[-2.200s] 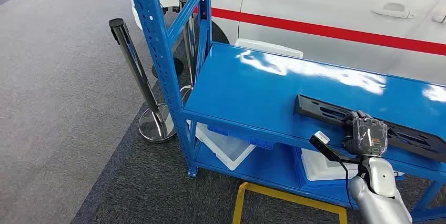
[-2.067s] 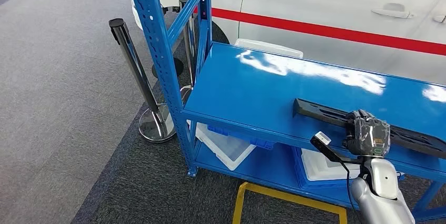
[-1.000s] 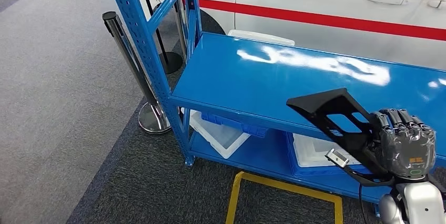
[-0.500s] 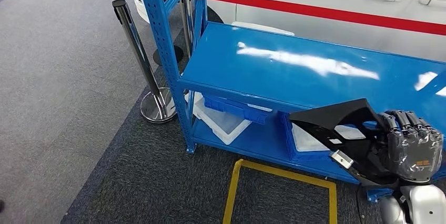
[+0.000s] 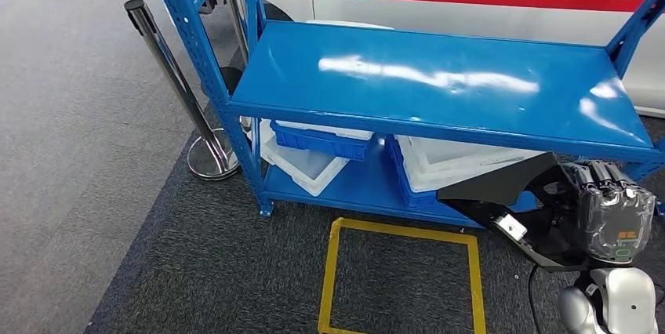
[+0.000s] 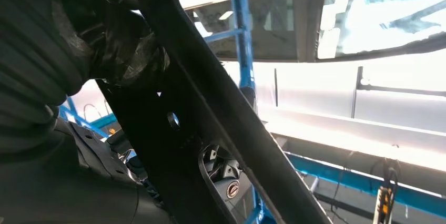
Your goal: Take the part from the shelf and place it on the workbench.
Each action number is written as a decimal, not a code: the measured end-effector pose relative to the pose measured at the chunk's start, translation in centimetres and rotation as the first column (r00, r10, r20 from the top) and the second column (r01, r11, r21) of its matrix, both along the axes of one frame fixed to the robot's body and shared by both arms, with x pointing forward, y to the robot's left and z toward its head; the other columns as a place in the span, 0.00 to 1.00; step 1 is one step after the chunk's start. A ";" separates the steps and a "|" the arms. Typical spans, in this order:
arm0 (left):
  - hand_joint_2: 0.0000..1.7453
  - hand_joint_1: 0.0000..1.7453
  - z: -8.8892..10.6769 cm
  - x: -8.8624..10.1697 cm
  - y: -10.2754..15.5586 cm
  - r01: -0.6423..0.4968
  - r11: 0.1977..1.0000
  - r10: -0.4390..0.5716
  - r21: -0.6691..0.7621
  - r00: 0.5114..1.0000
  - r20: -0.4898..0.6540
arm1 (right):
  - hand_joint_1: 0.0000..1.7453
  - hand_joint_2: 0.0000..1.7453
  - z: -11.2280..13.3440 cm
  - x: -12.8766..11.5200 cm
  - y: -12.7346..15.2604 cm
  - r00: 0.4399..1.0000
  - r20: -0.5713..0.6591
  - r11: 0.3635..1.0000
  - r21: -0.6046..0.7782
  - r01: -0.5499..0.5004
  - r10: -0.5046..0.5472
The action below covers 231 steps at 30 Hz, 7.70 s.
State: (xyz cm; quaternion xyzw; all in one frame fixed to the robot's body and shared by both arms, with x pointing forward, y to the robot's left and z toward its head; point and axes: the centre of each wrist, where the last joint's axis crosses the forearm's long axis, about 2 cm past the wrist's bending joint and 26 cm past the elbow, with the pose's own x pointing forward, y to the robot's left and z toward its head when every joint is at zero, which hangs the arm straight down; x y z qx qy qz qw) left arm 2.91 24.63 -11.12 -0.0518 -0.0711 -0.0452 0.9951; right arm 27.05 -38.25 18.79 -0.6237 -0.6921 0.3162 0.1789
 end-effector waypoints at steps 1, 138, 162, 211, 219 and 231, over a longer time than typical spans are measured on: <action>1.00 0.00 0.0 0.0 0.0 0.001 1.000 -0.001 0.001 1.000 0.001 | 1.00 1.00 0.0 0.0 0.0 1.000 -0.002 1.000 0.001 0.000 0.000; 1.00 0.00 -0.2 -0.5 1.7 -0.022 1.000 0.022 0.001 1.000 0.021 | 1.00 1.00 0.2 3.7 3.0 0.983 -0.186 0.998 -0.056 -0.018 0.007; 1.00 0.00 -0.2 -0.4 2.6 -0.032 1.000 0.031 0.002 0.999 0.018 | 1.00 1.00 1.1 5.3 4.7 0.980 -0.193 0.998 -0.024 -0.057 0.051; 1.00 0.00 -0.2 -0.2 2.8 0.004 1.000 -0.004 -0.017 1.000 0.016 | 1.00 1.00 0.8 5.4 5.5 0.970 -0.230 0.997 -0.001 -0.075 0.073; 1.00 0.00 -0.2 -0.6 2.7 0.002 1.000 -0.002 -0.017 1.000 0.008 | 1.00 1.00 0.6 5.4 6.0 0.975 -0.222 0.997 -0.060 -0.049 0.035; 1.00 0.00 -0.2 -0.7 2.3 -0.002 1.000 0.002 -0.028 1.000 0.012 | 1.00 1.00 0.7 5.9 5.6 0.975 -0.220 0.996 -0.084 -0.034 0.015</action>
